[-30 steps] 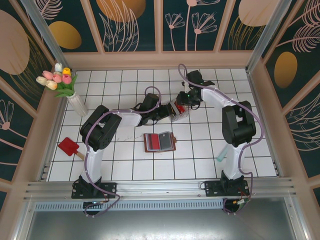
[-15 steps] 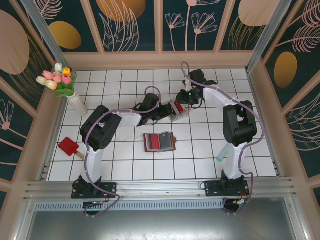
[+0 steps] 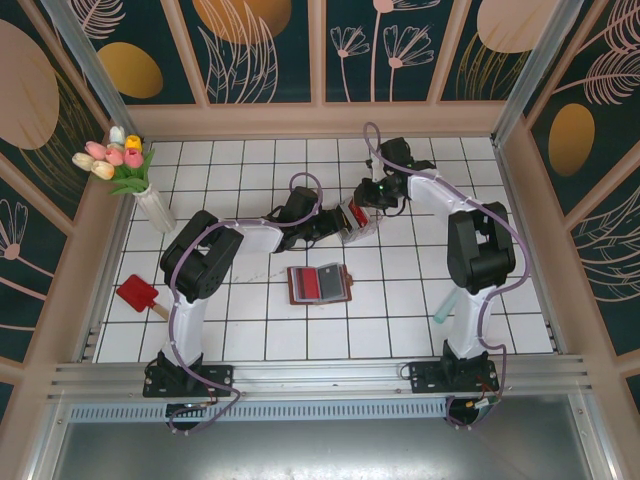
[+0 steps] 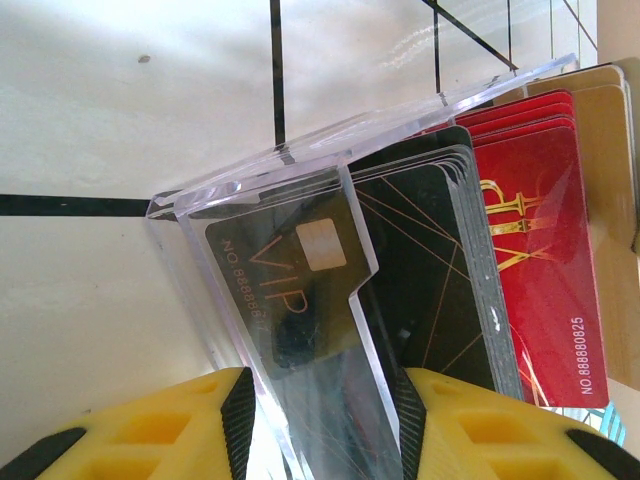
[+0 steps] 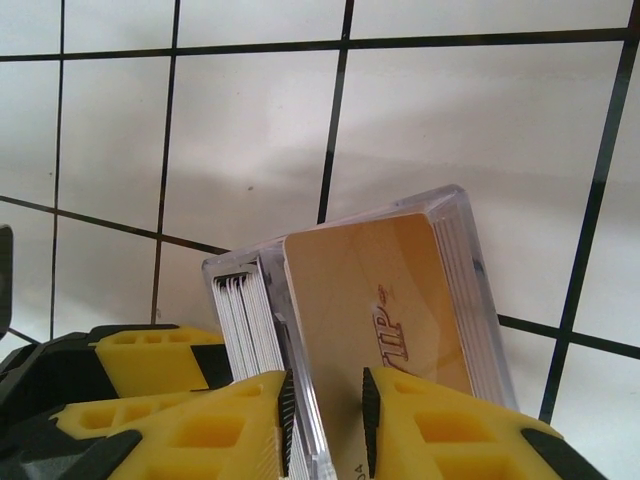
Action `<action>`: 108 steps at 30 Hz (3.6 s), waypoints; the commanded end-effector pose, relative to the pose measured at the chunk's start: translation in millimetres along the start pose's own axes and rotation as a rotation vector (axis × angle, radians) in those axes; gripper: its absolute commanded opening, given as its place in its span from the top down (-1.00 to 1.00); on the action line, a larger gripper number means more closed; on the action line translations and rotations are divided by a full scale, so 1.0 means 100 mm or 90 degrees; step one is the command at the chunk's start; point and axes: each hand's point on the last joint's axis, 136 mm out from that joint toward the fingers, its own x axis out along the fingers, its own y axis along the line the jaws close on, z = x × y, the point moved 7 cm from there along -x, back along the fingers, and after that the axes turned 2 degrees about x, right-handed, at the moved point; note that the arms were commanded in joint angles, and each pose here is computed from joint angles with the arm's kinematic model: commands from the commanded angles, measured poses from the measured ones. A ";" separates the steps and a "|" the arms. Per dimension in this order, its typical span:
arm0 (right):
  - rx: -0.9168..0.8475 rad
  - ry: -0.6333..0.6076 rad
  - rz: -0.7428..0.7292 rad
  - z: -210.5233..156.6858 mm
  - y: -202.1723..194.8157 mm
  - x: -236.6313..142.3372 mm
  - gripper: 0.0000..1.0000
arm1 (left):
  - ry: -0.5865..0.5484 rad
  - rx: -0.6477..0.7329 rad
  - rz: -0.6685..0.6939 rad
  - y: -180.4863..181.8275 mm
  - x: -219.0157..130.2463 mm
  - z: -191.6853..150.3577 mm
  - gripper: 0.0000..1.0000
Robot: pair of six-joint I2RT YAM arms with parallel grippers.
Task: Put the credit cards into the card holder
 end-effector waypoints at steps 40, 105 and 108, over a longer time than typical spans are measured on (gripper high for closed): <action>-0.018 -0.006 0.001 0.04 0.11 -0.07 0.40 | 0.043 -0.009 0.054 0.24 0.03 -0.17 0.13; -0.007 -0.010 -0.017 0.01 0.07 -0.18 0.89 | 0.049 -0.006 0.056 0.24 0.04 -0.17 0.13; -0.001 -0.019 -0.005 0.03 0.07 -0.24 0.91 | 0.048 -0.008 0.056 0.24 0.04 -0.17 0.13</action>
